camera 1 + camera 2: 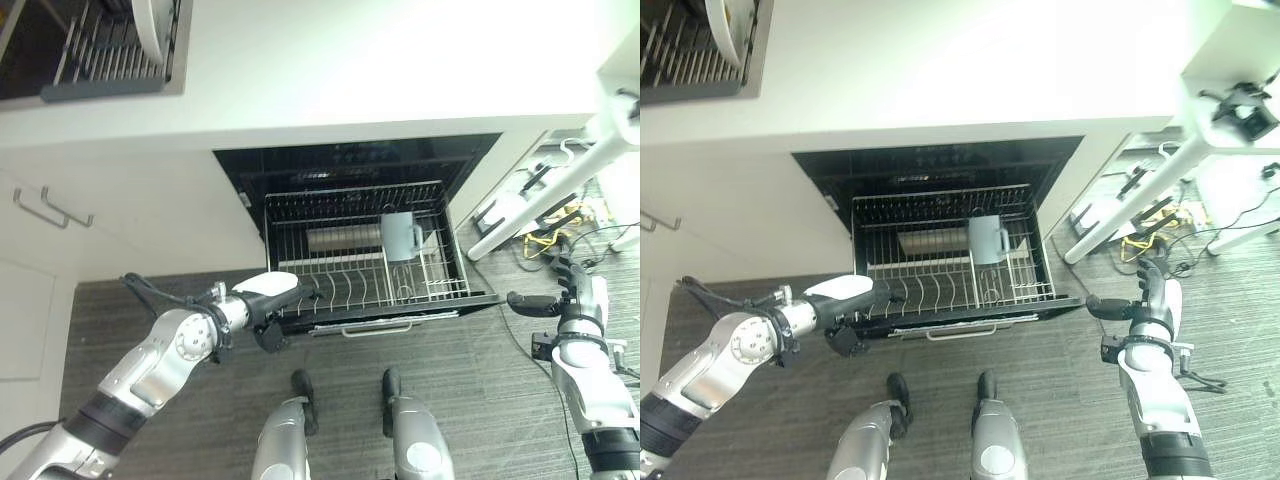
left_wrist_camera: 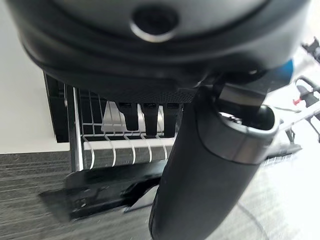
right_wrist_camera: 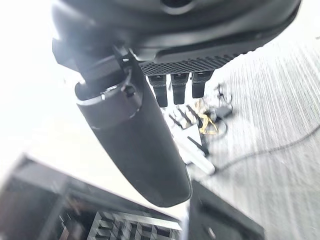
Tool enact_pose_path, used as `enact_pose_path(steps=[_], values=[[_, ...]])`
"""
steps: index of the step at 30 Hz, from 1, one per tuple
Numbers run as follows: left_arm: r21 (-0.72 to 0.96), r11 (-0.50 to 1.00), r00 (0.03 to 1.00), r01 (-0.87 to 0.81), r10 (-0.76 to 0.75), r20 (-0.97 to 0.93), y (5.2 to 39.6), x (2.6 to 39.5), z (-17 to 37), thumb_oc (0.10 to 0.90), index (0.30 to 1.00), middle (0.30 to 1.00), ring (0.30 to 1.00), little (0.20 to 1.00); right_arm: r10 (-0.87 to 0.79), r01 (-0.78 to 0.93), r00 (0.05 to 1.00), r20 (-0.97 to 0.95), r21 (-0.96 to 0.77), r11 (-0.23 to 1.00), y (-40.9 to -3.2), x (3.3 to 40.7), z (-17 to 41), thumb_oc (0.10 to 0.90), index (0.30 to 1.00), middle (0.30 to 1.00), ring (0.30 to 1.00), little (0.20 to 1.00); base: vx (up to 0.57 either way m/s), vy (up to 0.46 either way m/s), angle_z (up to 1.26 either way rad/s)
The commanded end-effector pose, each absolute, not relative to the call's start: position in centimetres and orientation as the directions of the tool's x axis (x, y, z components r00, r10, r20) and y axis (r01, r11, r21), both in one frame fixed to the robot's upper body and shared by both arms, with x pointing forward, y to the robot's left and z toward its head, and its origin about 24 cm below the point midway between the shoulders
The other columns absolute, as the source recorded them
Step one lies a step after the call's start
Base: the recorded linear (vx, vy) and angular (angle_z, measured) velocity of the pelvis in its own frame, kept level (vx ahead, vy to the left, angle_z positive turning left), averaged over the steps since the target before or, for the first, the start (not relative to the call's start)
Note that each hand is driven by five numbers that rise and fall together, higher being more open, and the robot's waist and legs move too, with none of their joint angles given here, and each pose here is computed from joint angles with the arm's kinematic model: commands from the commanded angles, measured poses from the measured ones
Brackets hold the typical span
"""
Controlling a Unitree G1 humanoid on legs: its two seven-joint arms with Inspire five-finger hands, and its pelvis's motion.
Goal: Place the dishes in the dishwasher.
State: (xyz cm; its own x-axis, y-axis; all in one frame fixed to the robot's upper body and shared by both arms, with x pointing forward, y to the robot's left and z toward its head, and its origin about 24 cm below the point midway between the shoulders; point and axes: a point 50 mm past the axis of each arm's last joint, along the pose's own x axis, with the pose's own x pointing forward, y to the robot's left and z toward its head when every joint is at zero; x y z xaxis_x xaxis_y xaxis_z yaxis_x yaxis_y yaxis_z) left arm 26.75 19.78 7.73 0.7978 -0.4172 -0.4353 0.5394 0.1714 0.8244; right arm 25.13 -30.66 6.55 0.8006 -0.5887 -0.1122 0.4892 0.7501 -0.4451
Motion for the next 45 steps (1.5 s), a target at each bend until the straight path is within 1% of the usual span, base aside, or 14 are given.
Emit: enact_pose_path(steps=[1,3,7,10,11,13,16,21,26,31,37,41,43,45], values=[[0.851,0.387,0.887,0.355,-0.428,-0.175,18.3,27.3,9.3,0.8,0.9,0.9,0.9,0.9,-0.524,0.585,0.811,0.259,-0.337,0.738,-30.9,25.6,12.8,0.8,0.9,0.9,0.9,0.9,0.14,0.014,-0.26],[0.772,0.562,0.926,0.298,-0.366,-0.091,18.6,27.0,8.3,0.8,0.9,0.9,0.9,0.9,-0.381,0.478,0.848,0.369,-0.222,0.85,-28.6,25.7,14.3,0.8,0.9,0.9,0.9,0.9,0.1,0.003,-0.19],[0.62,0.757,0.961,0.207,-0.277,0.016,19.3,26.5,7.8,0.8,0.9,0.9,0.9,0.9,-0.242,0.312,0.852,0.465,-0.08,0.947,-26.3,25.6,15.6,0.8,0.9,0.9,0.9,0.9,0.06,-0.026,-0.01],[0.333,0.942,0.967,0.038,-0.118,0.224,21.1,25.1,8.5,0.8,0.9,0.9,0.9,0.9,-0.157,0.089,0.808,0.568,0.146,0.985,-24.8,24.3,16.0,0.8,0.9,0.9,0.9,0.9,0.13,-0.062,0.1],[0.244,0.969,0.952,-0.022,-0.055,0.301,21.8,24.5,8.9,0.8,0.9,0.9,0.9,0.9,-0.09,-0.048,0.804,0.588,0.214,0.976,-23.8,23.9,15.7,0.8,0.9,0.9,0.9,0.9,0.12,-0.03,0.33],[0.175,0.982,0.927,-0.067,-0.003,0.374,22.2,24.2,9.7,0.8,0.9,0.9,0.9,0.9,0.0,-0.156,0.785,0.619,0.197,0.968,-22.7,23.5,15.7,0.8,0.9,0.9,0.9,0.9,0.09,0.023,0.41],[0.09,0.989,0.861,-0.12,0.059,0.505,22.5,23.3,11.4,0.8,0.9,0.9,0.9,0.9,0.063,-0.234,0.748,0.661,0.174,0.957,-21.3,23.4,16.3,0.8,0.9,0.9,0.9,0.9,0.03,0.299,0.24],[0.015,0.989,0.826,-0.148,0.115,0.552,22.7,23.2,12.5,0.8,0.9,0.9,0.9,0.9,0.089,-0.266,0.731,0.677,0.163,0.95,-20.4,23.3,16.8,0.8,0.9,0.9,0.9,0.9,0.07,0.581,0.11],[0.059,0.994,0.893,-0.091,0.055,0.446,23.1,23.8,11.1,0.8,0.9,0.9,0.9,0.9,0.005,-0.19,0.754,0.657,0.211,0.959,-21.4,22.6,15.6,0.8,0.9,0.9,0.9,0.9,0.11,0.39,0.26],[0.064,0.983,0.955,-0.171,0.149,0.256,25.3,23.1,8.0,0.8,0.9,0.9,0.9,0.9,0.039,-0.21,0.761,0.647,0.19,0.959,-20.7,22.8,15.2,0.8,0.9,0.9,0.9,0.9,0.07,0.263,-0.22],[0.043,0.985,0.986,-0.165,0.165,0.01,25.8,22.5,3.6,0.8,0.9,0.9,0.9,0.9,0.05,-0.208,0.771,0.635,0.176,0.962,-21.2,23.0,15.0,0.8,0.9,0.9,0.9,0.9,0.04,0.053,-0.18],[0.07,0.987,0.948,-0.142,0.156,-0.279,25.2,20.9,-1.8,0.8,0.9,0.9,0.9,0.9,0.062,-0.224,0.773,0.631,0.18,0.958,-21.9,23.1,15.1,0.8,0.9,0.9,0.9,0.9,0.08,-0.05,0.11],[0.037,0.992,0.852,-0.124,0.125,-0.508,24.5,18.6,-6.4,0.8,0.9,0.9,0.9,0.9,0.059,-0.225,0.777,0.627,0.188,0.956,-22.2,23.3,15.3,0.8,0.9,0.9,0.9,0.9,0.1,-0.11,0.0],[0.0,0.991,0.788,-0.135,0.108,-0.606,23.9,17.0,-8.5,0.8,0.9,0.9,0.9,0.9,0.063,-0.23,0.775,0.629,0.188,0.955,-22.2,23.5,15.4,0.8,0.9,0.9,0.9,0.9,0.09,-0.088,-0.04]])
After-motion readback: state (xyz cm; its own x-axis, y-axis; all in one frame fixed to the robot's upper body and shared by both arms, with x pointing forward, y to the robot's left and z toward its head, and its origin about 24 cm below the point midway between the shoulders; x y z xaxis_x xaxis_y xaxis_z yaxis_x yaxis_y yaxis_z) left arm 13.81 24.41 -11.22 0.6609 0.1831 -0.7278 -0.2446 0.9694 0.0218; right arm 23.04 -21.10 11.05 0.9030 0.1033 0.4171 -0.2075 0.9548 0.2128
